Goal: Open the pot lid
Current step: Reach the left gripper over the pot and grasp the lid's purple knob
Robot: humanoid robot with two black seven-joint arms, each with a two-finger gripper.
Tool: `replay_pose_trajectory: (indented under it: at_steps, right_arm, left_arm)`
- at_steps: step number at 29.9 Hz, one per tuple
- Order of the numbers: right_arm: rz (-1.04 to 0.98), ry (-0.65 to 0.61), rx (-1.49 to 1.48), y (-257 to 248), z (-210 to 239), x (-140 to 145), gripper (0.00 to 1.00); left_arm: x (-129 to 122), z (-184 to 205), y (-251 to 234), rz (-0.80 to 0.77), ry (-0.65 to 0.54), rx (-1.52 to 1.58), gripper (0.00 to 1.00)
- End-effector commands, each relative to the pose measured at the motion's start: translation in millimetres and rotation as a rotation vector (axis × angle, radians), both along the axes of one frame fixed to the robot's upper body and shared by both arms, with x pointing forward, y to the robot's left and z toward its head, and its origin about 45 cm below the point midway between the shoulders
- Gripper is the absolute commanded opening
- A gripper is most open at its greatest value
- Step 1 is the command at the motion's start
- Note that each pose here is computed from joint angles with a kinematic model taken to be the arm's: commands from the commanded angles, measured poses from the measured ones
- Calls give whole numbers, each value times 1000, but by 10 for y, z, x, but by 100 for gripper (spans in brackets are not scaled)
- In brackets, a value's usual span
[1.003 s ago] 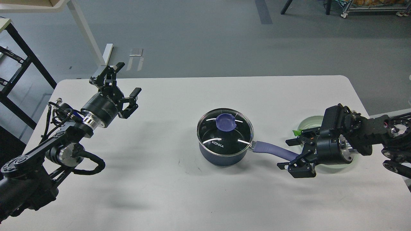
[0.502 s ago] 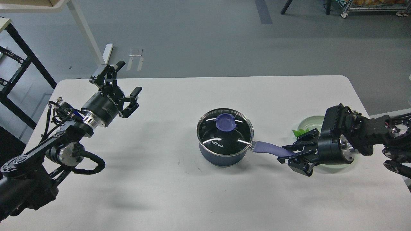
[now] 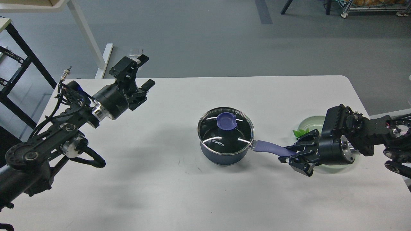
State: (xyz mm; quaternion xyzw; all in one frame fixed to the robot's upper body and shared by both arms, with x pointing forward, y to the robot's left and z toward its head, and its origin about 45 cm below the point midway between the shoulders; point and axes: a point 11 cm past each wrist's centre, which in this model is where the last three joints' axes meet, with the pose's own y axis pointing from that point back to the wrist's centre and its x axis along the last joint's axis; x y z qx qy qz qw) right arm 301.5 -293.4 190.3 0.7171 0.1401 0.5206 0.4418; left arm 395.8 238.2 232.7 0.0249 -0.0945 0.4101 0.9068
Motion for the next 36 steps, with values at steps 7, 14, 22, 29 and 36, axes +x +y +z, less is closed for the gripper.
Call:
replay_pose_trajectory:
  at_steps: [7, 14, 22, 29, 36]
  right_arm:
    - [0, -1, 0, 0, 3, 3, 28]
    - [-4, -1, 0, -11, 8, 3, 28]
    - [-8, 0, -2, -31, 8, 0, 29]
    - [-8, 0, -2, -31, 8, 0, 29]
    - [-8, 0, -2, -31, 8, 0, 29]
  left_arm:
    - [-141, 352, -934, -505, -568, 715, 99]
    - [-251, 170, -1378, -722, -877, 1002, 99]
    - [-78, -114, -1593, -760, -951, 1132, 99]
    - [-3, -158, -1646, -746, -955, 1150, 99]
    - [-62, -215, -1725, -759, -944, 1126, 99]
